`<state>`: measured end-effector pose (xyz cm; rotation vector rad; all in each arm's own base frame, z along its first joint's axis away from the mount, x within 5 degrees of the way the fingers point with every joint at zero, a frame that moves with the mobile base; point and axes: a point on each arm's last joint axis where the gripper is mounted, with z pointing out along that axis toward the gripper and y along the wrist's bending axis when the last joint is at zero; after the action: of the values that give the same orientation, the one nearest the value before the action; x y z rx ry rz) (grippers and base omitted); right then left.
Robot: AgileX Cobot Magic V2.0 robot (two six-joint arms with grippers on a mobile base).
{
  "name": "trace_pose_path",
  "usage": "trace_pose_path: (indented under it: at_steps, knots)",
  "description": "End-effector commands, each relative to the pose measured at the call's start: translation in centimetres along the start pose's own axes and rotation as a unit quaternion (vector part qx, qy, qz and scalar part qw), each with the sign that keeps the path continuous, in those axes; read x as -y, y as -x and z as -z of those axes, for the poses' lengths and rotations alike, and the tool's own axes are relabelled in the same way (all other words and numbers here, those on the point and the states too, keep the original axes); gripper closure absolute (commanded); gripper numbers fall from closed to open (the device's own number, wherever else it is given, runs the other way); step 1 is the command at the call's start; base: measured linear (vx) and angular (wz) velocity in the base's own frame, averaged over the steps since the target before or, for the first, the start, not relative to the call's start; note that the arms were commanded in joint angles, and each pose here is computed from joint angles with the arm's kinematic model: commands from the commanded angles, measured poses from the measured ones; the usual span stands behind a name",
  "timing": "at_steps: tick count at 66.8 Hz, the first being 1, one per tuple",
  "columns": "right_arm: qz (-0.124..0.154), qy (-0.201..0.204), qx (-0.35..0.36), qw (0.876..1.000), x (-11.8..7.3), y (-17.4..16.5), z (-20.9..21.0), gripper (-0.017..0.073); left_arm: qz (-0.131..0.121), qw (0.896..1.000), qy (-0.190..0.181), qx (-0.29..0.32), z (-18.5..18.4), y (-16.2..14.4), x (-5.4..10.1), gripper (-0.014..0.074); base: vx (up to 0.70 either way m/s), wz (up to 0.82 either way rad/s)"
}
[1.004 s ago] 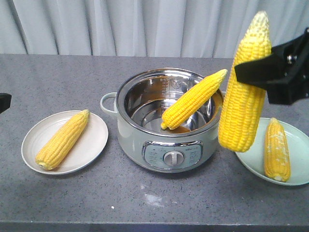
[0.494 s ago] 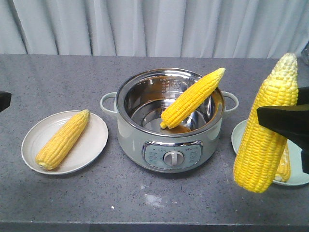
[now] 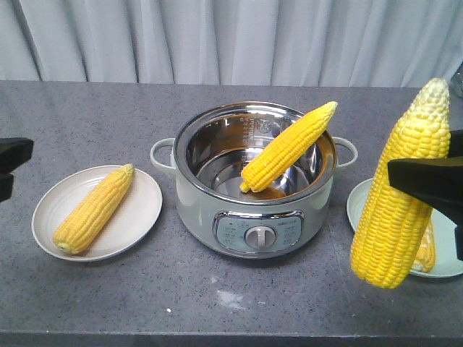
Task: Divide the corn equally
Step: 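Reach the left gripper into the pot toward the last corn cob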
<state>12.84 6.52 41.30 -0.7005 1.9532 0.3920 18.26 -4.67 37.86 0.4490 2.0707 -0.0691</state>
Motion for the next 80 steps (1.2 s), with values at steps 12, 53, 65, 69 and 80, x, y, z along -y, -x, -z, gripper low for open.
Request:
trace_pose_path:
  at_steps: [12,53,65,69,80]
  knots:
    - [0.0,-0.013,0.045,0.999,0.1,1.2,0.6,0.0447,-0.022,0.997,-0.078,0.011,-3.9,1.3,1.1,-0.0027,0.0,0.0]
    - [0.0,-0.013,0.045,0.999,0.1,1.2,0.6,0.0447,-0.148,0.963,-0.223,0.036,-9.7,9.6,5.2,-0.0049,0.0,0.0]
    - [0.0,-0.013,0.045,0.999,0.1,1.2,0.6,0.0447,-0.172,0.947,-0.269,0.018,-11.6,11.4,7.3,-0.0049,0.0,0.0]
    - [0.0,-0.013,0.045,0.999,0.1,1.2,0.6,0.0447,-0.176,0.945,-0.276,0.018,-12.2,11.8,7.9,-0.0049,0.0,0.0]
    - [0.0,-0.013,0.045,0.999,0.1,1.2,0.6,0.0447,-0.197,0.937,-0.288,0.023,-13.5,12.7,8.9,-0.0048,0.0,0.0]
